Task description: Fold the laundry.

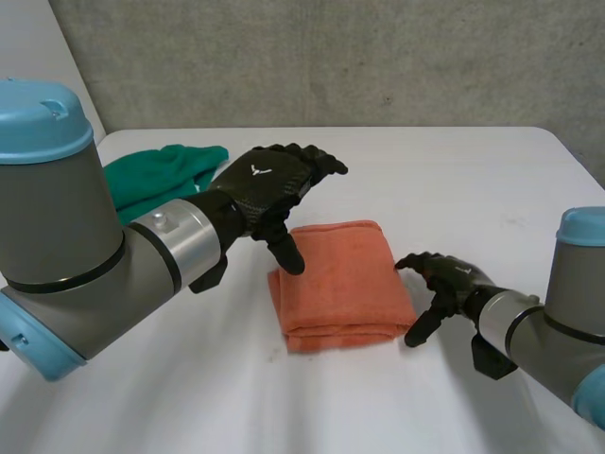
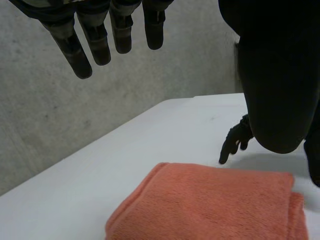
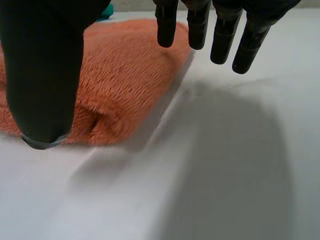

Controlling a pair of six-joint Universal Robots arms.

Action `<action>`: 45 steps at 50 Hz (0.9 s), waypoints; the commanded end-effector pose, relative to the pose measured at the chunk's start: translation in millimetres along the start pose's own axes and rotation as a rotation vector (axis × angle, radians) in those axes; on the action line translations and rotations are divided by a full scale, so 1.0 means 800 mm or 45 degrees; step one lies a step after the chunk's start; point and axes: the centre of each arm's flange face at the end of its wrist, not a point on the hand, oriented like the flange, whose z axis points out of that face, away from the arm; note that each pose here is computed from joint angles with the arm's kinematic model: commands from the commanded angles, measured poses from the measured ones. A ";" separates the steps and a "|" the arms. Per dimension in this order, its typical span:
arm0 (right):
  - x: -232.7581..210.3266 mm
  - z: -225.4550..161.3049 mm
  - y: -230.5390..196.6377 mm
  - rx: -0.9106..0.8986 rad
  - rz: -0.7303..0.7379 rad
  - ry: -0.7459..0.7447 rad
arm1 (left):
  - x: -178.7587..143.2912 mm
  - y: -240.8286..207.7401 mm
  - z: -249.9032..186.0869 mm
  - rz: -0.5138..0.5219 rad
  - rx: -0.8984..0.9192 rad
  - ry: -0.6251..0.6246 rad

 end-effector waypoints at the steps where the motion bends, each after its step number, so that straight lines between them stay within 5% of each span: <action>1: -0.003 0.019 0.012 -0.012 0.085 -0.035 | 0.003 0.004 0.000 0.005 -0.009 0.000; 27: -0.038 0.060 0.018 0.030 0.068 -0.134 | -0.001 0.010 0.001 -0.005 -0.024 -0.023; 45: -0.028 0.126 -0.062 0.287 -0.083 -0.136 | -0.002 0.019 0.002 -0.015 -0.052 -0.026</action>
